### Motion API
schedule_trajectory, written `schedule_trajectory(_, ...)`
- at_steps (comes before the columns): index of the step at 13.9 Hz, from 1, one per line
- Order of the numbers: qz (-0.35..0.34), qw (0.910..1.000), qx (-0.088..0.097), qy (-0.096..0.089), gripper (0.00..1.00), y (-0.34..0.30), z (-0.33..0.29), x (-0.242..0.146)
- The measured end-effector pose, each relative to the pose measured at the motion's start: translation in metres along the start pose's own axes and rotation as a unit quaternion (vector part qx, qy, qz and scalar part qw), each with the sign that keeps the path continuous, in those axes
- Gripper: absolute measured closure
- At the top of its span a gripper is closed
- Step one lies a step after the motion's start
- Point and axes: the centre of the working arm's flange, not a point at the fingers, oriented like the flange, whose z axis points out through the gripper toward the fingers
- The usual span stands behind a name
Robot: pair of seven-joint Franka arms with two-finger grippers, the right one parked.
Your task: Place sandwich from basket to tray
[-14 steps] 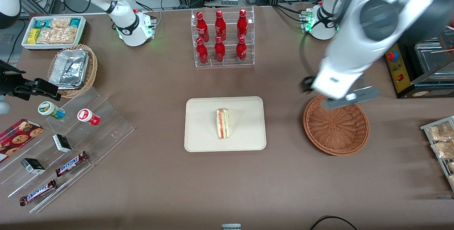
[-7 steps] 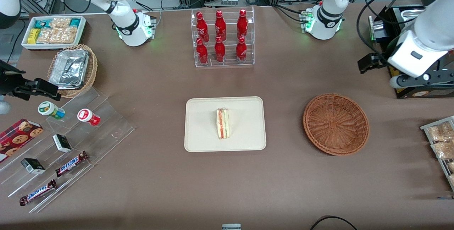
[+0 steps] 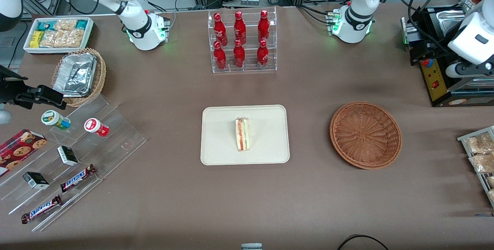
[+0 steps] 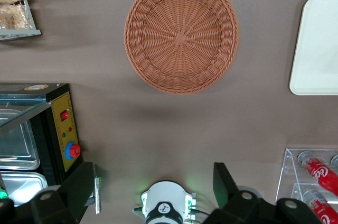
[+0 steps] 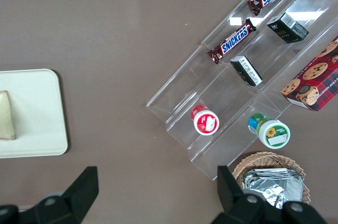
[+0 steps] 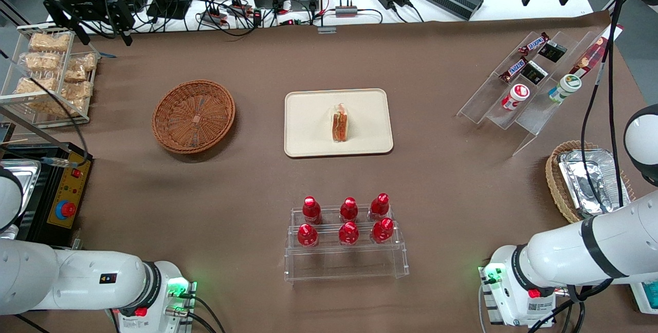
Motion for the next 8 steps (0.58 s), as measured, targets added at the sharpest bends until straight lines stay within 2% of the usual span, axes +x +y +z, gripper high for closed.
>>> schedule_trajectory(8,0.0,1.0,-0.005,0.006,0.0,-0.023,-0.005,-0.013)
